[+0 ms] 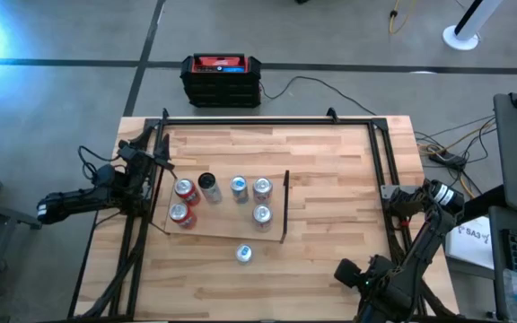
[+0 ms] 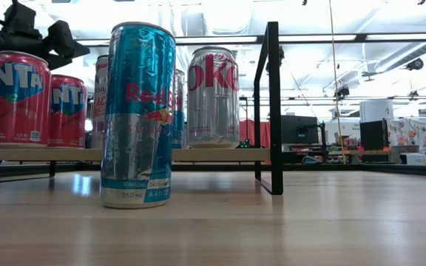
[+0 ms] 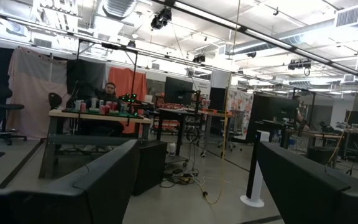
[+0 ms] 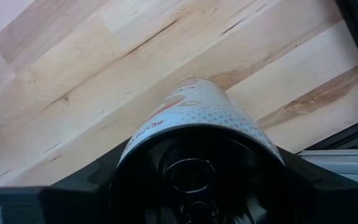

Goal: Place canned beverage on shelf
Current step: Move the white pink soda can to the bottom middle of the table

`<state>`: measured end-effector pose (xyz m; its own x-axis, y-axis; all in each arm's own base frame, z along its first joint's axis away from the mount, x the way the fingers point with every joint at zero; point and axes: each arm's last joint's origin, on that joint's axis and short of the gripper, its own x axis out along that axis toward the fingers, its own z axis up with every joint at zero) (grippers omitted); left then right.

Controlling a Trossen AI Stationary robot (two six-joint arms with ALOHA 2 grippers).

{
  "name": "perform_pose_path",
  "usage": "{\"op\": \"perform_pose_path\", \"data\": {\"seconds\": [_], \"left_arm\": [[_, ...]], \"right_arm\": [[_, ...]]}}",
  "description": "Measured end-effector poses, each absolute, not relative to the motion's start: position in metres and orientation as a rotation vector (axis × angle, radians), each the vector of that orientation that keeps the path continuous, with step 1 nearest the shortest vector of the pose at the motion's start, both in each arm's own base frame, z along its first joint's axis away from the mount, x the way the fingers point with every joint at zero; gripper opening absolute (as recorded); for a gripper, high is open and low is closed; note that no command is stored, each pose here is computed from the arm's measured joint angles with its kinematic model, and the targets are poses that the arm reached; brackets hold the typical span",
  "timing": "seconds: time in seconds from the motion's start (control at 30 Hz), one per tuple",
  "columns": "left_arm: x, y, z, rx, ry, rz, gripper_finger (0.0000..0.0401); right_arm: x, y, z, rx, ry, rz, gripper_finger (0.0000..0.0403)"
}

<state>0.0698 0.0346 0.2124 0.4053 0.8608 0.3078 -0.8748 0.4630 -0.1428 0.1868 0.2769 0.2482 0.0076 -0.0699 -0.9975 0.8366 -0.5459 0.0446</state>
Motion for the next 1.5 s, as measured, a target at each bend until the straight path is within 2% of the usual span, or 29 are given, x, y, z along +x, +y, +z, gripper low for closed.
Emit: {"op": "perform_pose_path", "data": {"seconds": [0.2, 0.67, 0.83, 1.1, 1.5], "left_arm": [[0.070, 0.035, 0.212, 0.043, -0.362, 1.095, 0.0311], [0.070, 0.035, 0.212, 0.043, -0.362, 1.096, 0.0311], [0.070, 0.035, 0.212, 0.043, -0.362, 1.096, 0.0311], [0.070, 0.035, 0.212, 0.043, -0.362, 1.095, 0.0311], [0.070, 0.035, 0.212, 0.043, -0.362, 1.096, 0.0311]], "right_arm": [[0.200, 0.270, 0.248, 1.586, 0.826, -1.609, 0.0246], [0.276, 0.228, 0.249, 1.552, 1.029, -1.224, 0.0246], [0.295, 0.213, 0.244, 1.528, 1.086, -1.186, 0.0246], [0.327, 0.209, 0.245, 1.394, 1.141, -1.104, 0.0246], [0.373, 0.226, 0.251, 1.058, 1.117, -1.118, 0.0249]]}}
